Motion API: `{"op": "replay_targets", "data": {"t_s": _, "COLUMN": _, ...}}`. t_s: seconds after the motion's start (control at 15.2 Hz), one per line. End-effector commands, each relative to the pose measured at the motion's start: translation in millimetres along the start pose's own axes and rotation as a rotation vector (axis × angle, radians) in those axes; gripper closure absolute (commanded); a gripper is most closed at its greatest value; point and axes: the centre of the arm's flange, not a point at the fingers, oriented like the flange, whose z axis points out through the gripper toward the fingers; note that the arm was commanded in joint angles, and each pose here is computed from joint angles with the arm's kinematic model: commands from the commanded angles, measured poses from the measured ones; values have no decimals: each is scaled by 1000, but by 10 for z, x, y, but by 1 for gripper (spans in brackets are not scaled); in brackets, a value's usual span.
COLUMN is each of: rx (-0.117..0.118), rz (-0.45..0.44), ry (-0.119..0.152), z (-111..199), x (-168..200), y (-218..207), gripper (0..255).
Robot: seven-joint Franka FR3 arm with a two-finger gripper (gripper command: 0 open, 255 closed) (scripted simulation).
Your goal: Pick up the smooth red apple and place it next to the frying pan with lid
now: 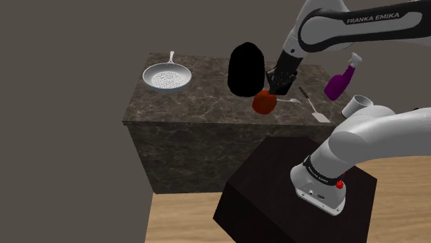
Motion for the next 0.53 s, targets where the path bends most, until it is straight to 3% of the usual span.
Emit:
{"op": "replay_targets", "data": {"t_s": 0.0, "rx": 0, "rz": 0, "ry": 0, "z": -109, "x": -6, "y": -15, "gripper": 255}}
{"op": "replay_targets", "data": {"t_s": 0.46, "rx": 0, "rz": 0, "ry": 0, "z": -476, "x": -13, "y": -57, "gripper": 255}}
